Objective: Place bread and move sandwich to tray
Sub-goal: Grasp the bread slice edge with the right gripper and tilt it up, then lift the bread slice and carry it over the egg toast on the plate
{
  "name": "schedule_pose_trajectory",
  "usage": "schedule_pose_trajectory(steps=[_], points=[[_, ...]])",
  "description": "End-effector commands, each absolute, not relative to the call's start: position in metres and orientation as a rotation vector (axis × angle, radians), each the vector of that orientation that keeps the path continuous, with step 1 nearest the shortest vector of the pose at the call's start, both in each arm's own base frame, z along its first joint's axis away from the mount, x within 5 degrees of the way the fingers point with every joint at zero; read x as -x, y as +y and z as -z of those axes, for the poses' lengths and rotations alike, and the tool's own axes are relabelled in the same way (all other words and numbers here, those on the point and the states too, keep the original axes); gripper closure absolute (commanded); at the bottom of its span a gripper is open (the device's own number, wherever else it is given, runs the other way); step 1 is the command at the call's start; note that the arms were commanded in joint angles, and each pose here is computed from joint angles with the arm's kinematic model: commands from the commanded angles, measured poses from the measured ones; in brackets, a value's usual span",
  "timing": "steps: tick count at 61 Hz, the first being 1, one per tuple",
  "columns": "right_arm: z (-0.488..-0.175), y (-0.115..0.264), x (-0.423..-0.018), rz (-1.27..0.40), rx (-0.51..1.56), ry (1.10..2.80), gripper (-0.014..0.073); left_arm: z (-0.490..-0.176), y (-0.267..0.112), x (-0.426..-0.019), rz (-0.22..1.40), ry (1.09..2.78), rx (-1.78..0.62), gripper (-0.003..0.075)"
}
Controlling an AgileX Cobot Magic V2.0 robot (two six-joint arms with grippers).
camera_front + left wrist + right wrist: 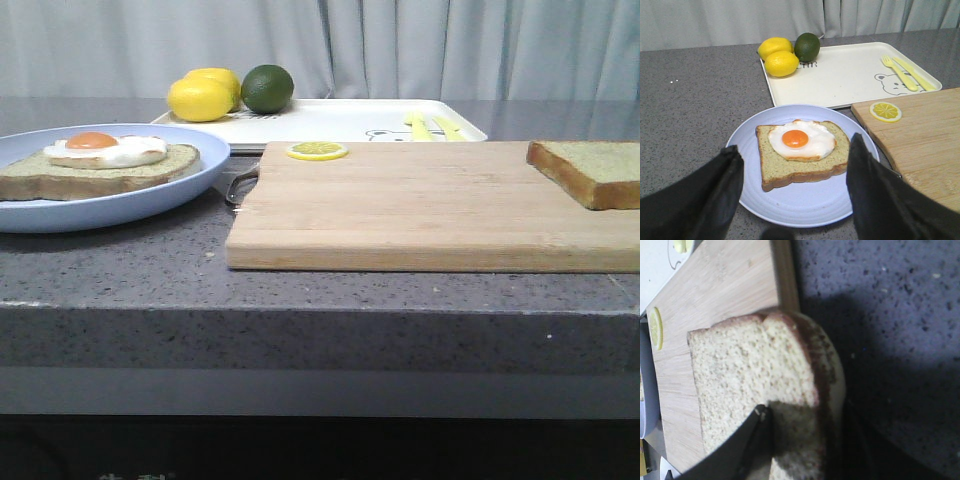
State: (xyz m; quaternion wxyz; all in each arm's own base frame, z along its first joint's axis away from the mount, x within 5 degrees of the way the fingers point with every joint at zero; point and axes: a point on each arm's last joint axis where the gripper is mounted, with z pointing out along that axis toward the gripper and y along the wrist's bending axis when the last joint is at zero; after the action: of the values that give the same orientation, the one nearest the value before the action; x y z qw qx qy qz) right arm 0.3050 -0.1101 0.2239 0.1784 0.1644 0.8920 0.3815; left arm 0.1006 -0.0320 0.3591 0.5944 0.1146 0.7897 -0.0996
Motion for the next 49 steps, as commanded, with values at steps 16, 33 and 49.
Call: schedule_pose_trajectory(steps=[16, 33, 49], points=[[-0.306, -0.08, -0.279, -1.176, -0.246, 2.316, 0.0414, -0.374, -0.033, -0.102, 0.243, 1.737, -0.256, 0.0283], [-0.357, -0.056, -0.262, -1.238, -0.183, 2.079, 0.0414, -0.374, -0.033, -0.102, 0.243, 1.737, -0.256, 0.0283], [-0.37, 0.006, -0.268, -1.503, -0.068, 1.942, 0.0414, -0.374, -0.033, -0.102, 0.243, 1.737, -0.256, 0.0283]])
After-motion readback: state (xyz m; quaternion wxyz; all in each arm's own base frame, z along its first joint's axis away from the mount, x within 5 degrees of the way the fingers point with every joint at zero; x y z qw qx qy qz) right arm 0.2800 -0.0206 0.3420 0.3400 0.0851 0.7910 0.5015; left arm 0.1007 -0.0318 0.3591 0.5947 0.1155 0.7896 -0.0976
